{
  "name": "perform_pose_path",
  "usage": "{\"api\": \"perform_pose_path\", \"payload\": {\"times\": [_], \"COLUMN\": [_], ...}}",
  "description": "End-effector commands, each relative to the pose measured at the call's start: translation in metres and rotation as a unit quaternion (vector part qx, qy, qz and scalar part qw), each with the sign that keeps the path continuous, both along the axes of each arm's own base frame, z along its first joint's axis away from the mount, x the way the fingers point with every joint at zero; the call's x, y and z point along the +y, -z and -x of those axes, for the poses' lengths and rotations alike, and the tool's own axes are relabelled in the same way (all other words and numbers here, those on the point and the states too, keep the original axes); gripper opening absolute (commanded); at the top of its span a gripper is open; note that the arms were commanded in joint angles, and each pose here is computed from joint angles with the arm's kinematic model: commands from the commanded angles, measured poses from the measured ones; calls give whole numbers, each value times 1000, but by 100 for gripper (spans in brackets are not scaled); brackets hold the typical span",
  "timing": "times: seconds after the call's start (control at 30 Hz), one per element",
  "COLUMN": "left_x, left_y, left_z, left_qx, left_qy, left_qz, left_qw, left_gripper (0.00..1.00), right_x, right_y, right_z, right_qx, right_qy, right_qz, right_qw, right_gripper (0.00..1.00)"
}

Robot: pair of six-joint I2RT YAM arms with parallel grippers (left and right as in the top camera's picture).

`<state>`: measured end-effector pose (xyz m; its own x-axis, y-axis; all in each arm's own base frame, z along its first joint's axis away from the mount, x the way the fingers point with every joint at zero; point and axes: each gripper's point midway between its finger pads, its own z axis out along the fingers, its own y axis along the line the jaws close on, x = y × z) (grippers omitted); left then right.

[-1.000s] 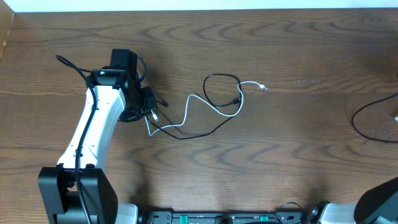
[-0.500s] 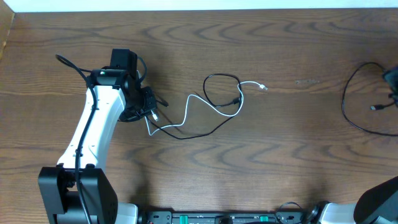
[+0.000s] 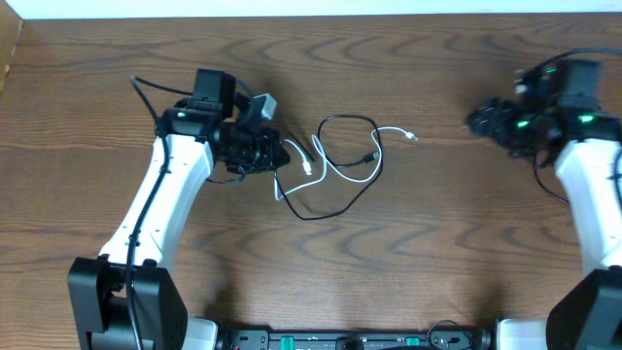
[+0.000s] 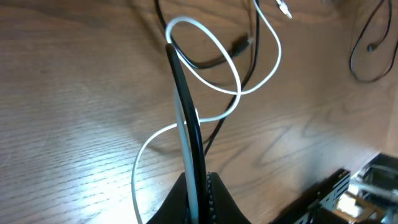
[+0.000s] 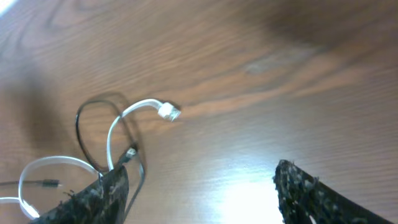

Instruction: Untangle cables

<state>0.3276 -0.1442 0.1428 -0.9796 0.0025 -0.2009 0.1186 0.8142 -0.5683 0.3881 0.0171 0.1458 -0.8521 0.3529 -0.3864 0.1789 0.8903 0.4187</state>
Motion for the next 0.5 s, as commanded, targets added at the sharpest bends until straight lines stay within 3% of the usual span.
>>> {"api": "perform_pose_path", "payload": {"times": [0.0,0.27,0.47], "left_x": [-2,-1,-1], "left_y": [8,14,14], "left_z": [5,12,13], "left_qx": [-6,3,3], "left_qy": [26,33,33], "left_qz": [-31,-59,-59], "left_qw": [999,998,998], "left_gripper": [8,8,8], "right_x": [52,130,149], "right_y": [28,48,77], "right_z": [14,19,19], "right_qx": [13,-36,-47], "right_qy": [-81,-145,-109], "right_qz": [-17,-46,-17], "right_qw": [996,988,993], "right_gripper": [72,73,72]}}
